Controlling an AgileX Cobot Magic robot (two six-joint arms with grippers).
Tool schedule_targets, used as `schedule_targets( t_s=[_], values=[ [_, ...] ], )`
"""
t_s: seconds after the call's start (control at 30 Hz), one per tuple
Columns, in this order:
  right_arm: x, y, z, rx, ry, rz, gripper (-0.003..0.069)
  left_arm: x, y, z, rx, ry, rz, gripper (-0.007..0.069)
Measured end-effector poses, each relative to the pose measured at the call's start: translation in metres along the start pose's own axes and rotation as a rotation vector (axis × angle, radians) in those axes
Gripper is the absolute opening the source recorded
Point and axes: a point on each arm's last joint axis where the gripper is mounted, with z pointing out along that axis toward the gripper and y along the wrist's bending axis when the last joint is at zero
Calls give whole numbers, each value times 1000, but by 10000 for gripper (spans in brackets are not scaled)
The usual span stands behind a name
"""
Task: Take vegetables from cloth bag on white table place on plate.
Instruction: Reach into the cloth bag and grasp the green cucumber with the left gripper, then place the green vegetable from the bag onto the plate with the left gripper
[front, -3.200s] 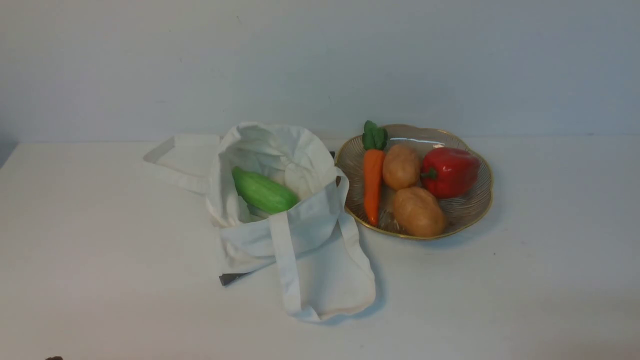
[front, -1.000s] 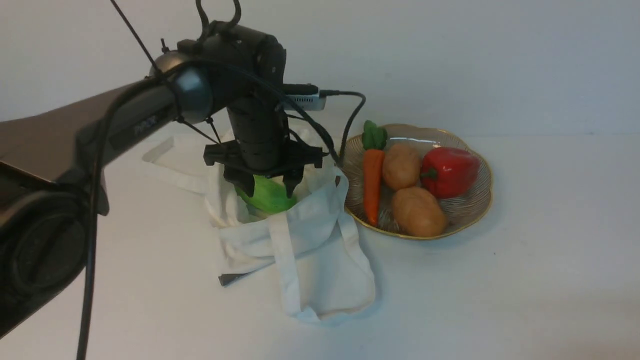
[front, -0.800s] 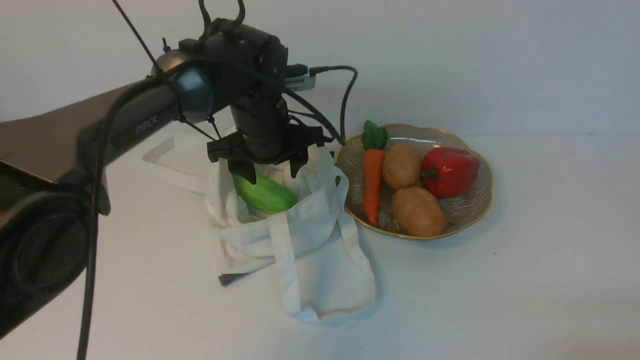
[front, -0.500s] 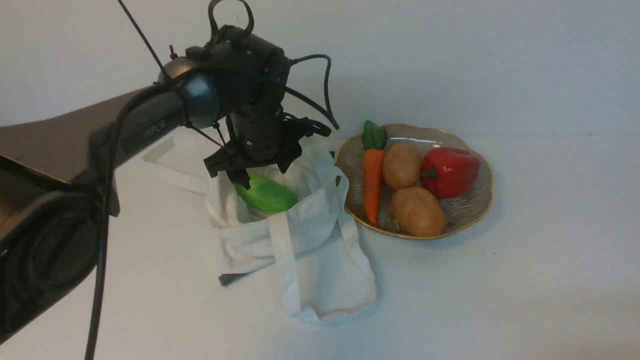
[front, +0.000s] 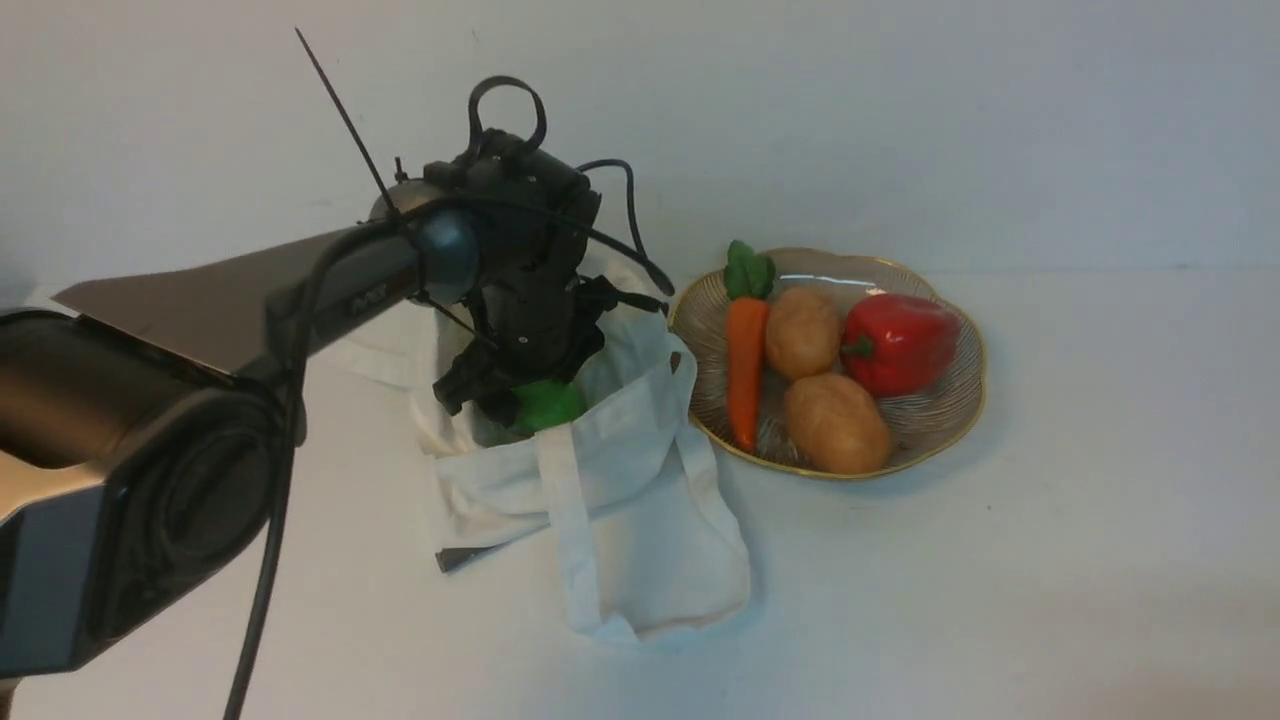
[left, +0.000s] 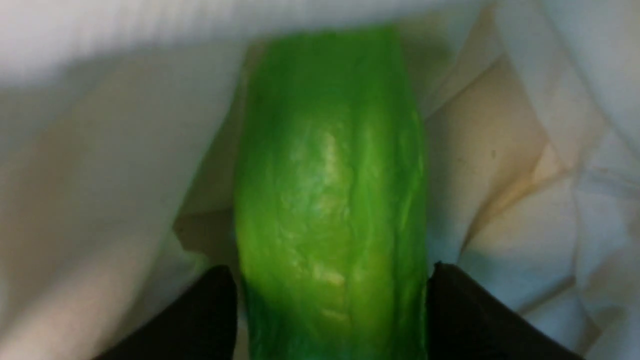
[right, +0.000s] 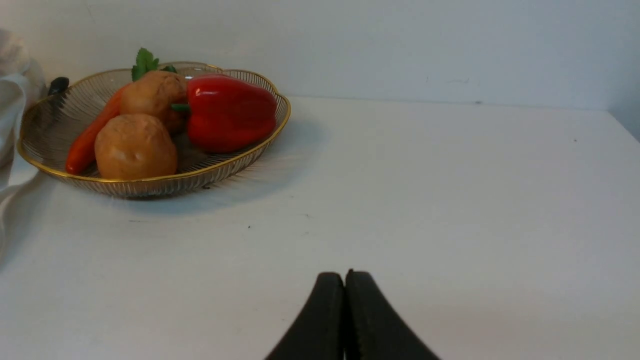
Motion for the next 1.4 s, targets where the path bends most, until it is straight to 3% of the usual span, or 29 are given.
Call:
schedule_targets(
  t_s=[0.27,0.3,0.47,0.8,1.0,1.1,1.27,1.4],
  values=[
    [0,0,0,0,0,0,-15,1,-1,5,4,3,28,425],
    [0,0,0,0,0,0,-15,1,-2,4,8,1,54,384],
    [0,0,0,0,0,0,-15,-1,-4,0,22,-6,138,380],
    [0,0,0,0,0,0,-15,-15,-2,-80,115,-30,301,380],
    [0,0,0,0,0,0,-15,-13,3,-140,250,-4,472,380],
    [0,0,0,0,0,0,-15,1,0,-173,399,31,662,380],
    [0,0,0,0,0,0,-15,39,-18,-184,580,102,903,380],
    [0,0,0,0,0,0,-15,69,-38,-169,663,100,997,380]
  ],
)
